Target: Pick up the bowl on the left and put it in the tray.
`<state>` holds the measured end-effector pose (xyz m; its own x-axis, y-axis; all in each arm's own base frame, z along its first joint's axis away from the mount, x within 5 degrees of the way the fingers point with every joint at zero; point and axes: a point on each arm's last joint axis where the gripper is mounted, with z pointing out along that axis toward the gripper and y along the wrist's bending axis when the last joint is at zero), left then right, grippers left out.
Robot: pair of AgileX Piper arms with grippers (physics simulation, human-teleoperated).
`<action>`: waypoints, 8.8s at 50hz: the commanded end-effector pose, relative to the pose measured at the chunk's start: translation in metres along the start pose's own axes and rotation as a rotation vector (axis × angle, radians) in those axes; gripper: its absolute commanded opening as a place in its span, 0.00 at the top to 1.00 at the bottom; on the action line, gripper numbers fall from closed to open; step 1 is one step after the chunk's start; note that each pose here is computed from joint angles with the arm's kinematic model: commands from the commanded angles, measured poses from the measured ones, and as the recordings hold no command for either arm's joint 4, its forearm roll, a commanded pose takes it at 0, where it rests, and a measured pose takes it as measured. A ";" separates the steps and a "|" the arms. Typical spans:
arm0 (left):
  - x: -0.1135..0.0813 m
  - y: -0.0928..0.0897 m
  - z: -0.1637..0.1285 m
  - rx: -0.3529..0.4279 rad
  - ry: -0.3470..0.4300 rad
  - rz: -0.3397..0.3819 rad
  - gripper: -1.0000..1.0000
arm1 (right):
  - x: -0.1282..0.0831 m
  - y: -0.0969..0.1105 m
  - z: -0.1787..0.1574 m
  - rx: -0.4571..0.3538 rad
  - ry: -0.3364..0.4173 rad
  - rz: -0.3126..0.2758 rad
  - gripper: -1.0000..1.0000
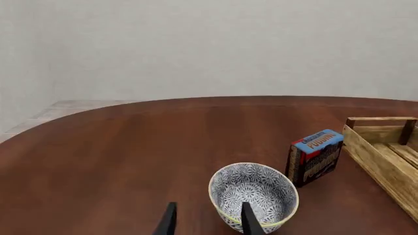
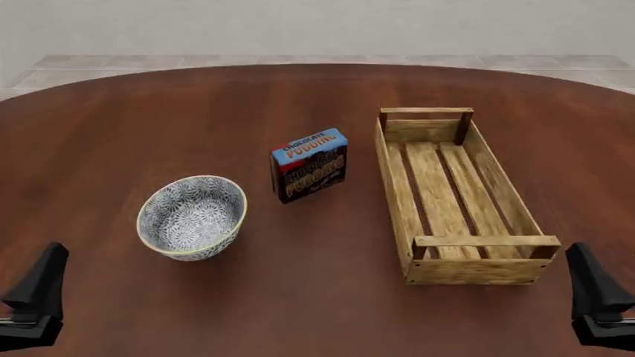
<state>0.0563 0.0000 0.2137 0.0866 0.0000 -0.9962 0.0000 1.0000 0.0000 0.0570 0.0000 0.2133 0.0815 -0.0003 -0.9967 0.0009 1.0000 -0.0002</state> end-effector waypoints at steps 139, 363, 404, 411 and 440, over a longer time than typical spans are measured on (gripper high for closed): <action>-0.001 0.000 0.000 0.000 0.001 0.000 0.00 | -0.127 0.171 0.187 -0.621 0.336 0.019 0.00; -0.001 0.000 0.000 0.000 0.001 0.000 0.00 | 0.076 0.347 0.246 -0.724 0.750 0.063 0.00; -0.001 0.000 0.000 0.000 0.001 0.000 0.00 | 0.116 0.360 0.246 -0.711 0.819 0.050 0.00; -0.001 0.000 0.000 0.000 0.001 0.000 0.00 | 0.123 0.361 0.248 -0.706 0.828 0.054 0.00; -0.001 0.000 0.000 0.000 0.001 0.000 0.00 | 0.074 0.334 0.234 -0.738 0.713 0.062 1.00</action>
<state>0.0566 0.0000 0.2144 0.0858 0.0000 -0.9963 0.0000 1.0000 0.0000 0.3052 0.3414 0.1511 -0.5947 -0.1349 -0.7926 -0.5683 0.7678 0.2958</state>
